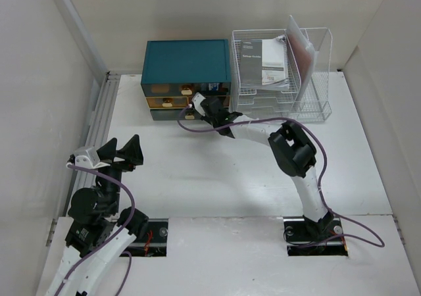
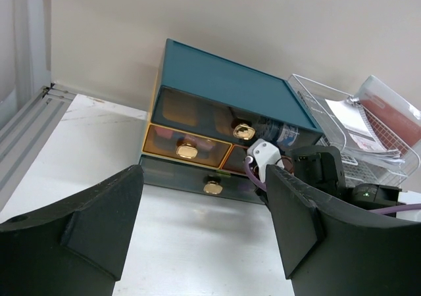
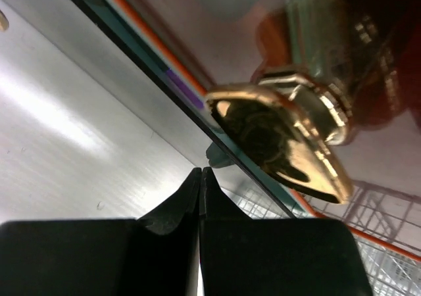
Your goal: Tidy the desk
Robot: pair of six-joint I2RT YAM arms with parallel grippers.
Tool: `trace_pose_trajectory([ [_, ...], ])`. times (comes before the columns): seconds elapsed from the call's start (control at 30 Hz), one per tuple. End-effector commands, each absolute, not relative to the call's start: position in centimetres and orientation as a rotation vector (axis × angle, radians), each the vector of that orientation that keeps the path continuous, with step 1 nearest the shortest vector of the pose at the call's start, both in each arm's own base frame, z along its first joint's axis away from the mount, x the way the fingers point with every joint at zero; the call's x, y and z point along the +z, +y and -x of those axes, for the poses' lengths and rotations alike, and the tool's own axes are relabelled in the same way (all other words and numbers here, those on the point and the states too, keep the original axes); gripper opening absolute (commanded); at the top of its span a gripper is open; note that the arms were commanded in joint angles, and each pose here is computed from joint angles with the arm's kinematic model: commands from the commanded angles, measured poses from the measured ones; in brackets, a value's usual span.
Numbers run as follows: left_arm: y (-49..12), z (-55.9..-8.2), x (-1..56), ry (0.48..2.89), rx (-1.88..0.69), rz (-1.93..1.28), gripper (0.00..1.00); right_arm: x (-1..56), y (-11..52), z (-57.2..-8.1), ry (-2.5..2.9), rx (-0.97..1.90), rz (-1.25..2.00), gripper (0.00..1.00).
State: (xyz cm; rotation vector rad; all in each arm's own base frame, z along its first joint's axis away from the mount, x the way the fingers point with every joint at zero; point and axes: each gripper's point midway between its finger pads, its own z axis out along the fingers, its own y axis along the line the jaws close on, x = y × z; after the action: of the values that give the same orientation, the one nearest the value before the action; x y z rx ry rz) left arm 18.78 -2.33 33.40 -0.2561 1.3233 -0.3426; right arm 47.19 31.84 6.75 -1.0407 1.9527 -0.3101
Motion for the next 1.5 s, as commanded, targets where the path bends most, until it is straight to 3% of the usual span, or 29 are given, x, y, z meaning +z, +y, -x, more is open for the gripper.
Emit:
trace_pose_trajectory([
  [0.0,-2.1,-18.5,34.4,1.282,-0.349,0.263,0.72,10.7,32.5,-49.7,1.838,-0.349,0.878,0.0],
  [0.3,-2.1,-18.5,34.4,1.282,-0.349,0.263,0.72,12.3,33.4,-48.3,1.8,-0.226,0.922,0.0],
  [0.37,-2.1,-18.5,34.4,1.282,-0.349,0.263,0.72,12.7,34.5,-45.5,1.813,-0.107,1.082,0.0],
  [0.43,-2.1,-18.5,34.4,1.282,-0.349,0.263,0.72,12.2,37.7,-40.7,1.779,0.209,1.365,0.0],
  [0.47,-2.1,-18.5,34.4,1.282,-0.349,0.263,0.72,12.2,38.5,-36.8,1.768,0.408,1.556,0.08],
  [0.5,-2.1,-18.5,34.4,1.282,-0.349,0.263,0.72,13.0,38.7,-34.9,1.75,0.502,1.624,0.08],
  [0.53,-2.1,-18.5,34.4,1.282,-0.349,0.263,0.72,13.4,38.8,-33.4,1.745,0.58,1.679,0.2],
  [0.63,-2.1,-18.5,34.4,1.282,-0.349,0.263,0.72,16.3,38.6,-29.3,1.666,0.778,1.832,0.41],
  [0.7,-2.1,-18.5,34.4,1.282,-0.349,0.263,0.73,18.9,38.4,-28.6,1.61,0.798,1.835,1.0],
  [0.9,-1.9,-18.5,34.3,1.282,-0.342,0.272,1.0,29.8,37.2,-32.5,1.524,0.538,1.397,1.0],
  [1.03,-1.7,-18.5,34.1,1.28,-0.344,0.286,1.0,38.3,31.5,-36.9,1.493,0.252,0.85,1.0],
  [1.17,-1.8,-18.5,34.1,1.279,-0.352,0.292,1.0,42.3,23.3,-38.6,1.488,-0.047,0.461,1.0],
  [1.33,-2.0,-18.9,33.8,1.296,-0.344,0.287,1.0,42.6,13.4,-39.7,1.504,-0.184,-0.036,1.0],
  [1.47,-2.1,-19.1,33.7,1.306,-0.339,0.284,1.0,42.3,8.6,-39.3,1.486,-0.161,-0.136,1.0],
])
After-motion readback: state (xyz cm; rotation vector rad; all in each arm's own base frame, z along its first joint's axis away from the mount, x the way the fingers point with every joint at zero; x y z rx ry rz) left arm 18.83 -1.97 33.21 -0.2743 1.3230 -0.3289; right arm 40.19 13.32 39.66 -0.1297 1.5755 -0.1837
